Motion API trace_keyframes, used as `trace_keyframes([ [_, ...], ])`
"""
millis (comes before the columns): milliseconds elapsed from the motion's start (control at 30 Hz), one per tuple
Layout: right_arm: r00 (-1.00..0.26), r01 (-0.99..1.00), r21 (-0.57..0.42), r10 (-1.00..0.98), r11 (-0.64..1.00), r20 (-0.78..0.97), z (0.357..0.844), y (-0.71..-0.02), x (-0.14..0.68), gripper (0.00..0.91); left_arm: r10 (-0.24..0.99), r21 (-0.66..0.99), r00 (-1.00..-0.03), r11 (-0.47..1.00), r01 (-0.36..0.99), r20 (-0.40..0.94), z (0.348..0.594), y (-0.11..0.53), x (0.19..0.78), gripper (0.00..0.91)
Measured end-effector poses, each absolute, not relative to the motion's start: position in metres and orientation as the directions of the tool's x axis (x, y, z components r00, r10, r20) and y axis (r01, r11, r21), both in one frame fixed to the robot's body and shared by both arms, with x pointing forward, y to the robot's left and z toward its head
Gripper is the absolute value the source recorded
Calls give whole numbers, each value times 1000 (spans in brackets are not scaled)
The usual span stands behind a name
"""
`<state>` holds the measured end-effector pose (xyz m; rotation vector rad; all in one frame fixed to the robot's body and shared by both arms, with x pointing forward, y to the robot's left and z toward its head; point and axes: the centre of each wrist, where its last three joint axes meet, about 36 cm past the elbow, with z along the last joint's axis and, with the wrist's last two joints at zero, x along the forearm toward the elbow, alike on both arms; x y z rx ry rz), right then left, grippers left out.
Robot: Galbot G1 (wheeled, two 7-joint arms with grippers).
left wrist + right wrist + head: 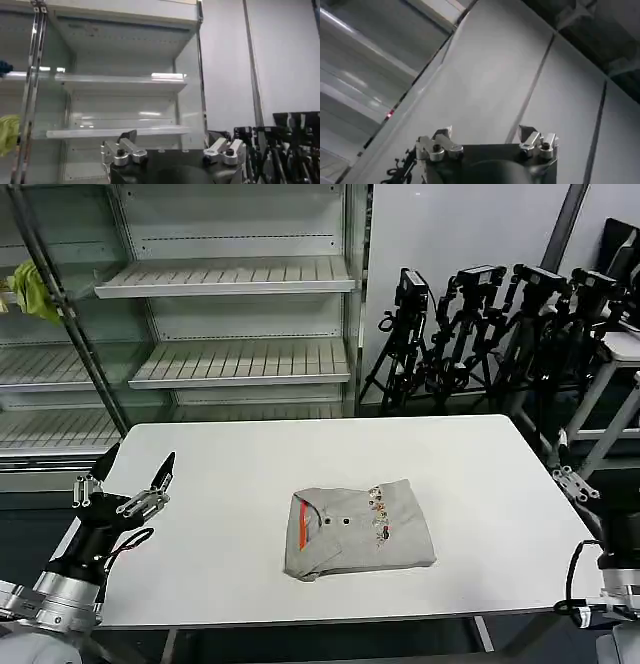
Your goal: Fold and organize the clothes.
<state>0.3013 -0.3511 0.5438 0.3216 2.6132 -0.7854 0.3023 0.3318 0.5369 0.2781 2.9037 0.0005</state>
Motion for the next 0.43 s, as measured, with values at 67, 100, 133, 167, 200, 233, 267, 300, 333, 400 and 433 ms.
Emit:
trace_keyframes([
  [67,-897,323,-481,102,815,-429,543,-350,302,907,188,28,-957,982,187,-223,538,333,303,907],
  [100,-897,323,-482,101,815,-430,542,-350,303,907,188,30,-956,982,186,-223,538,333,303,907],
  [133,-897,321,-483,99,814,-430,542,-349,303,907,189,33,-956,982,186,-224,539,333,302,907],
  [167,-898,319,-484,96,815,-430,542,-348,304,907,190,37,-955,982,187,-226,540,334,303,907],
  [200,-897,318,-484,94,815,-431,542,-347,304,907,191,39,-955,982,187,-227,541,334,303,907],
  [233,-897,317,-484,93,815,-432,542,-346,304,907,191,40,-955,982,187,-227,541,334,303,907],
  [267,-897,317,-484,92,815,-432,542,-346,304,907,192,43,-955,981,187,-227,541,334,304,907],
  [300,-897,317,-484,92,816,-433,541,-345,304,907,193,46,-955,981,187,-227,542,335,304,907],
  [333,-897,317,-484,92,816,-432,540,-345,304,907,193,51,-955,981,187,-225,542,335,305,907],
  [400,-898,316,-484,93,816,-429,539,-344,304,907,194,55,-955,981,187,-224,542,336,306,907],
  [433,-899,315,-484,93,817,-428,538,-344,304,907,195,56,-955,981,187,-224,542,336,306,907],
])
